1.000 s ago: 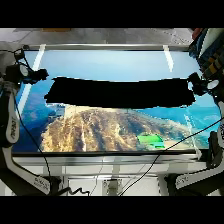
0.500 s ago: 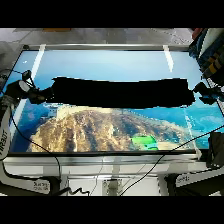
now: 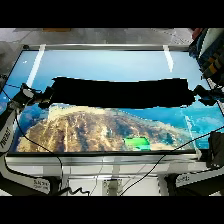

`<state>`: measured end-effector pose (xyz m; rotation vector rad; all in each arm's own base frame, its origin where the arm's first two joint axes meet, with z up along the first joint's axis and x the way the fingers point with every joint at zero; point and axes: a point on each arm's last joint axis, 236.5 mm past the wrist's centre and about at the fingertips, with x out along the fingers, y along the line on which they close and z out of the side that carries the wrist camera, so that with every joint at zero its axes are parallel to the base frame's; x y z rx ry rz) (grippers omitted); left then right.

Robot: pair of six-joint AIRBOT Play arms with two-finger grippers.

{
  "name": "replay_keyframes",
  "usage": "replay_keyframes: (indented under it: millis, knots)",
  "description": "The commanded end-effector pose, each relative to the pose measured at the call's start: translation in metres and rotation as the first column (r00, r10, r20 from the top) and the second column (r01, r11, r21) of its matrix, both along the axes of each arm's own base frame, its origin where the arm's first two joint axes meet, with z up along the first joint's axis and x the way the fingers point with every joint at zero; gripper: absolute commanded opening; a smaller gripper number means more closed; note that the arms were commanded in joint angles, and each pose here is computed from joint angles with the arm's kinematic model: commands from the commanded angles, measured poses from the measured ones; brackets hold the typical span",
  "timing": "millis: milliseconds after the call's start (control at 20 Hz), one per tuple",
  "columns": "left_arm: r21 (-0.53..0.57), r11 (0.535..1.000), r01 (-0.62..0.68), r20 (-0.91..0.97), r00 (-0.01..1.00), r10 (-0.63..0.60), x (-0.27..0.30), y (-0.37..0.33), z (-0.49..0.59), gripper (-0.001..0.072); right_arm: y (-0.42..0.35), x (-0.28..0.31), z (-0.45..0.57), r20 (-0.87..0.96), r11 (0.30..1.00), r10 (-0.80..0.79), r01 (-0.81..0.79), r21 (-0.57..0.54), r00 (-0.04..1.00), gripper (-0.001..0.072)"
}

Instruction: Fold the clothes and pants, and hang the long-sleeved shirts on hangers.

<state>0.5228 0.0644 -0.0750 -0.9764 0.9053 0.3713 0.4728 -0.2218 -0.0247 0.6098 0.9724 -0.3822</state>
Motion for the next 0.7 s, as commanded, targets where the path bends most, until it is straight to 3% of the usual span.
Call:
replay_keyframes:
  millis: [0, 200, 450, 600, 650]
  knots:
    - [-0.025, 0.996, -0.088, 0.029, 0.996, 0.089, 0.009, 0.011, -0.005, 0.0717, 0.001, 0.001, 0.0, 0.003, 1.0, 0.002, -0.002, 0.004, 1.0, 0.0623]
    - [-0.034, 0.995, -0.098, -0.008, 0.995, 0.098, 0.007, 0.011, -0.03, 0.0717, 0.007, 0.005, 0.002, 0.023, 0.999, -0.005, 0.005, 0.036, 1.0, 0.0623]
    - [0.04, 0.989, -0.139, 0.11, 0.985, 0.134, 0.03, 0.031, -0.023, 0.0679, 0.013, 0.004, 0.001, 0.014, 0.999, 0.004, -0.005, 0.053, 1.0, 0.0622]
    - [0.093, 0.984, -0.149, 0.191, 0.973, 0.129, 0.044, 0.035, -0.012, 0.038, 0.028, 0.008, 0.0, 0.006, 0.998, 0.039, -0.039, 0.057, 0.999, 0.062]
    - [0.117, 0.982, -0.147, 0.22, 0.968, 0.119, 0.049, 0.036, -0.007, 0.0223, 0.035, 0.011, 0.0, 0.006, 0.997, 0.067, -0.067, 0.048, 0.998, 0.0611]
